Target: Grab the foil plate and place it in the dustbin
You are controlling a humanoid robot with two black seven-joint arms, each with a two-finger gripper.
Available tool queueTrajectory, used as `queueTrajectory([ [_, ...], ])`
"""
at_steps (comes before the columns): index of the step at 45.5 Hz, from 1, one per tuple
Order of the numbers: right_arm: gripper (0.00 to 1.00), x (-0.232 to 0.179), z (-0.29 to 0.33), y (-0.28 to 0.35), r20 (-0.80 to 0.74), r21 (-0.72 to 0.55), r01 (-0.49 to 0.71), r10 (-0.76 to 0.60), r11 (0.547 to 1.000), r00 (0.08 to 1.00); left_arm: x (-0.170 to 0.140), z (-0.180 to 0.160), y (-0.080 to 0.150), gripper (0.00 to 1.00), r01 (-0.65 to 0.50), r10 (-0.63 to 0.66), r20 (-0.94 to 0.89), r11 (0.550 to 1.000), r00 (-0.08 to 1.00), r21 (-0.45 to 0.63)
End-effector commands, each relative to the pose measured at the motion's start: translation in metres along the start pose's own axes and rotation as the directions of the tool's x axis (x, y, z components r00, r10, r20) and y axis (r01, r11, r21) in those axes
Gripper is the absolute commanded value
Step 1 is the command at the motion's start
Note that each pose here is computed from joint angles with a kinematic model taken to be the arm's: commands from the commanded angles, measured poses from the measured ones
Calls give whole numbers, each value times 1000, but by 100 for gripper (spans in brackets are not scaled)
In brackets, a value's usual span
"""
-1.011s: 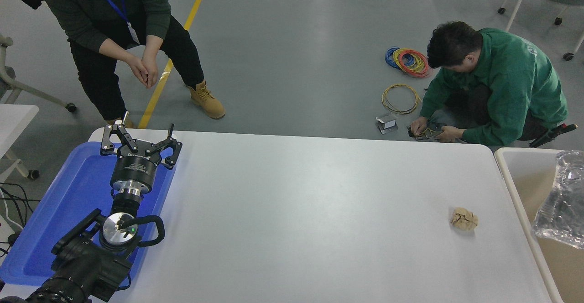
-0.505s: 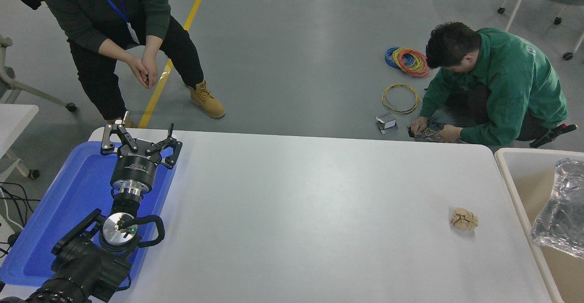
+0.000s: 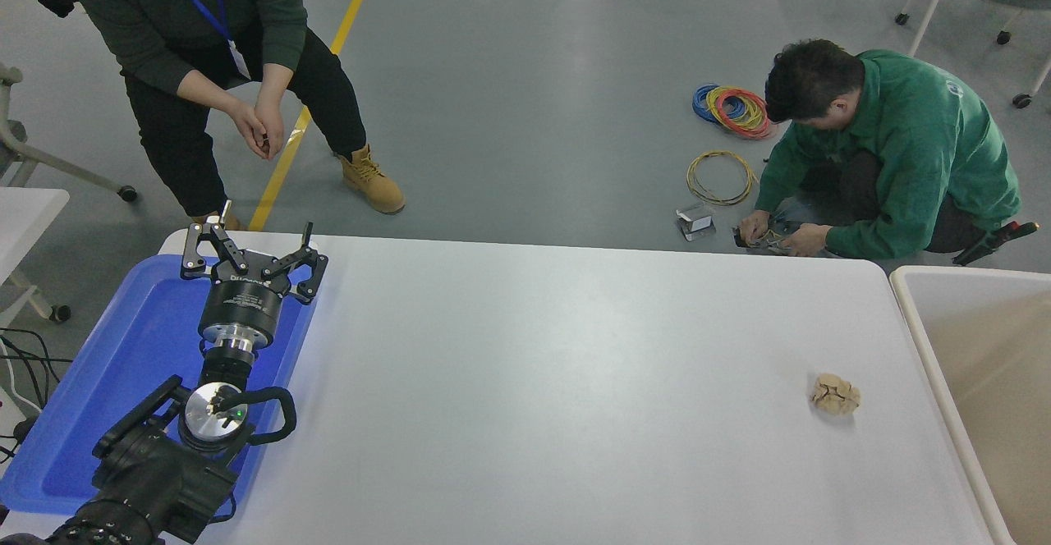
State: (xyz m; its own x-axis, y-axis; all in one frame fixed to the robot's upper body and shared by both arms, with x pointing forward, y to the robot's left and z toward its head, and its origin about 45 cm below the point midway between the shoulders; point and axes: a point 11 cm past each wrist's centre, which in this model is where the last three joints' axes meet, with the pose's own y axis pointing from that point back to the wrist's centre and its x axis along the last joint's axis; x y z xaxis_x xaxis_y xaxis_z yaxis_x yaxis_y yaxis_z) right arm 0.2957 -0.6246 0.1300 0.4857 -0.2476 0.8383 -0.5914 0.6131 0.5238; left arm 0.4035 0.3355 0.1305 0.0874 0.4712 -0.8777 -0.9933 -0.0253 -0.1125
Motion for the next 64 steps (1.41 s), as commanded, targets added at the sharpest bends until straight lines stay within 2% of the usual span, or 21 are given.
queueTrajectory([
  [1,100,45,-51,1,47,93,-34,29,995,998,0,-1,0,100,0,0,-1,1000,1000,1],
  [5,100,67,-92,8,56,173,-19,10,985,998,0,-1,0,100,0,0,-1,1000,1000,1],
  [14,100,114,-164,44,-30,314,25,-16,949,999,0,0,0,100,0,0,0,1000,1000,0],
  [20,100,134,-210,75,-43,409,57,-43,911,998,0,-1,0,100,1,-1,-2,1000,1000,1],
  [31,100,143,-265,130,-157,515,237,-181,824,971,0,0,0,100,0,0,0,1000,1000,0],
  [35,100,144,-273,155,-258,511,367,-268,777,928,0,0,0,100,0,0,0,1000,1000,0],
  [39,100,151,-266,179,-372,451,502,-356,738,857,0,-1,0,100,0,0,-1,1000,1000,1],
  [45,100,167,-261,215,-471,383,629,-442,676,763,0,0,0,100,1,-1,0,1000,1000,0],
  [53,100,168,-261,247,-539,347,709,-488,613,686,0,0,0,100,0,0,0,1000,1000,0],
  [64,100,163,-264,276,-603,331,733,-464,594,648,0,0,0,100,0,0,0,1000,1000,0],
])
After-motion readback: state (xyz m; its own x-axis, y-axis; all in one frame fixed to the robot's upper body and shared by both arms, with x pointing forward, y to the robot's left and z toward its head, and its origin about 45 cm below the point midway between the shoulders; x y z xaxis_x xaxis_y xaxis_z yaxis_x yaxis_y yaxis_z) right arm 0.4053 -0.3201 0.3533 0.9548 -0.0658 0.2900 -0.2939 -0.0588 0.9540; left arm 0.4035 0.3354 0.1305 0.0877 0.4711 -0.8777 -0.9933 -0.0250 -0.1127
